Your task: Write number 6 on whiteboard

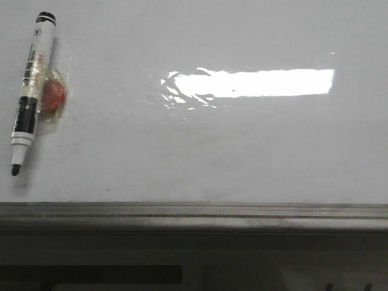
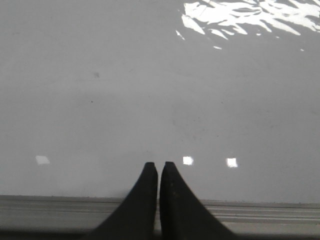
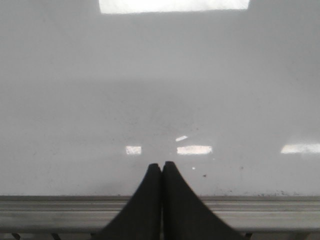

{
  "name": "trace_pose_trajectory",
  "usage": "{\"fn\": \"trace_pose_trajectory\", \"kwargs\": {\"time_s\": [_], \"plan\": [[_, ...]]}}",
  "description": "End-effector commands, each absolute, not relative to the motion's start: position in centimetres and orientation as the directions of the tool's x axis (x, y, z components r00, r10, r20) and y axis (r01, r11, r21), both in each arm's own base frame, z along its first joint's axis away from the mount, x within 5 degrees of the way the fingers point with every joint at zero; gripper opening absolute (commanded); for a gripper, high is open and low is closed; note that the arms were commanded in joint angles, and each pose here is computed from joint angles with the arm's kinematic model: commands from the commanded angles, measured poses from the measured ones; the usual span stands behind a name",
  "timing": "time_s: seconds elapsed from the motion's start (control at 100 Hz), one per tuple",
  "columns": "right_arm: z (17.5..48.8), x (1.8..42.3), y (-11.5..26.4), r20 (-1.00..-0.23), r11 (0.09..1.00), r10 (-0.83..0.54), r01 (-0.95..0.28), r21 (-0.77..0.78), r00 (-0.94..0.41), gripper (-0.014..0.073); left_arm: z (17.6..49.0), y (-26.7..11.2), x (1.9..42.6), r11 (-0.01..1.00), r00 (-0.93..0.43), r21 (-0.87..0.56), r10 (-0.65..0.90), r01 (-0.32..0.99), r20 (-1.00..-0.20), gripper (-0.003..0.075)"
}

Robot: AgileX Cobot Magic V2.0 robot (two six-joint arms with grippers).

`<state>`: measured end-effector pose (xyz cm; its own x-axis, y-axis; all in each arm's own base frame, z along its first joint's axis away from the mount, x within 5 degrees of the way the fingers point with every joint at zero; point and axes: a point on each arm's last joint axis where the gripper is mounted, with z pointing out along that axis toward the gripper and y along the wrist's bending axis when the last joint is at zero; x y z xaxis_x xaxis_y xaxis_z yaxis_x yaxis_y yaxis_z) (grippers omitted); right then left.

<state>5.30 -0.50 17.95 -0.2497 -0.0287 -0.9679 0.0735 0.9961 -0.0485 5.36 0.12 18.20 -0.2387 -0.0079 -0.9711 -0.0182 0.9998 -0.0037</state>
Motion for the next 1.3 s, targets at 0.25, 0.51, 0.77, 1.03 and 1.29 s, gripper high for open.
{"fn": "trace_pose_trajectory", "kwargs": {"time_s": [0.25,0.51,0.77,1.03,1.29], "plan": [[17.3,5.3,-0.5,-0.970,0.996,-0.030,0.076,-0.050,-0.243,-0.0064,17.7,0.1,5.5,1.000,-0.165,-0.003,-0.005,-0.010,-0.986,-0.0019],[17.4,5.3,-0.5,-0.974,0.996,-0.036,0.076,-0.054,-0.224,-0.0064,18.0,0.1,5.5,1.000,-0.134,-0.003,-0.005,-0.009,-0.991,-0.0019],[19.1,5.6,-0.4,-0.999,0.997,0.019,0.074,0.016,-0.037,-0.0064,18.9,0.0,5.6,0.998,-0.035,-0.068,-0.068,-0.001,-0.997,-0.0019],[19.6,5.6,-0.4,-0.998,0.995,0.062,0.072,0.064,0.026,-0.0064,19.6,0.0,5.6,0.993,0.047,-0.114,-0.114,0.005,-0.992,-0.0019],[19.9,5.5,-0.3,-0.986,0.984,0.168,0.060,0.169,0.012,-0.0064,20.9,0.1,5.4,0.959,0.115,-0.282,-0.283,0.027,-0.952,-0.0019]]}}
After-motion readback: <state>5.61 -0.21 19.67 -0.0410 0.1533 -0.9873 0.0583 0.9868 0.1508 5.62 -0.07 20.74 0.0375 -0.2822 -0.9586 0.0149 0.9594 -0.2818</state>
